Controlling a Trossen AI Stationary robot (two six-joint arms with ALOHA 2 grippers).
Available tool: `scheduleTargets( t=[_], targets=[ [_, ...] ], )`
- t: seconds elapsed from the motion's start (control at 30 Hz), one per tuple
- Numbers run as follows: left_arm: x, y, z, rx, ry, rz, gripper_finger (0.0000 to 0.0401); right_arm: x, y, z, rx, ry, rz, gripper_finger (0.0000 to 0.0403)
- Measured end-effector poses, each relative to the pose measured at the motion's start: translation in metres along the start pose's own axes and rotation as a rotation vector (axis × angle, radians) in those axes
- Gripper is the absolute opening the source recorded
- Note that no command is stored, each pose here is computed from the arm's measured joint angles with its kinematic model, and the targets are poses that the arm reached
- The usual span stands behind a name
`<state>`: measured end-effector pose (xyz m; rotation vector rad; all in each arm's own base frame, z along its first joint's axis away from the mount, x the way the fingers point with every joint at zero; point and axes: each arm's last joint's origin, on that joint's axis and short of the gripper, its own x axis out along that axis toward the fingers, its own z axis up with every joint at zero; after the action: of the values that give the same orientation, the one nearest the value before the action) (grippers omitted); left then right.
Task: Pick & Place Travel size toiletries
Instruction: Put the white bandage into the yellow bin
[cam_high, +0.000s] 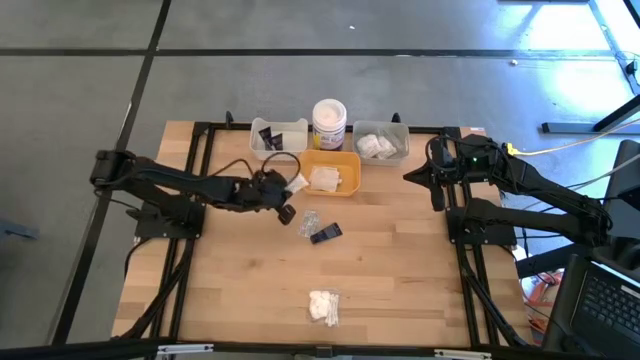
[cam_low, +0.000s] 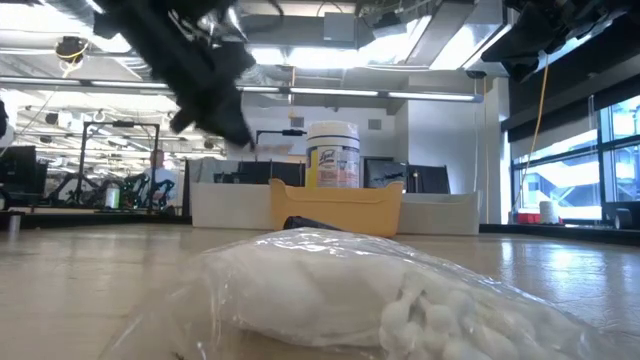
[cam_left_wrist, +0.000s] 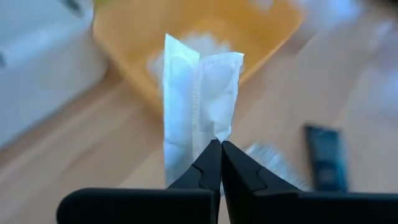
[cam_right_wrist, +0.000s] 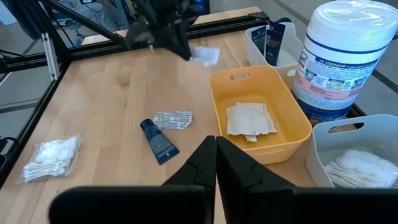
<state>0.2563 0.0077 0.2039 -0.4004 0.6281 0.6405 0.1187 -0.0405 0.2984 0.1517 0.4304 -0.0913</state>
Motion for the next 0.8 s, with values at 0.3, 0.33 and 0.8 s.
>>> scheduleTargets(
  t=[0.3,0.33,0.8],
  targets=[
    [-0.021,-0.013,0.041,0.177,-0.368,-0.186,0.0002,0.0,0.0,0.0,0.0,-0.001,0.0,0.0014],
    [-0.021,-0.014,0.045,0.204,-0.397,-0.203,0.0002,0.0,0.0,0.0,0.0,0.0,0.0,0.0014],
    [-0.007,0.008,0.071,0.362,-0.482,-0.278,0.0002,0.0,0.0,0.0,0.0,-0.001,0.0,0.0013]
  ],
)
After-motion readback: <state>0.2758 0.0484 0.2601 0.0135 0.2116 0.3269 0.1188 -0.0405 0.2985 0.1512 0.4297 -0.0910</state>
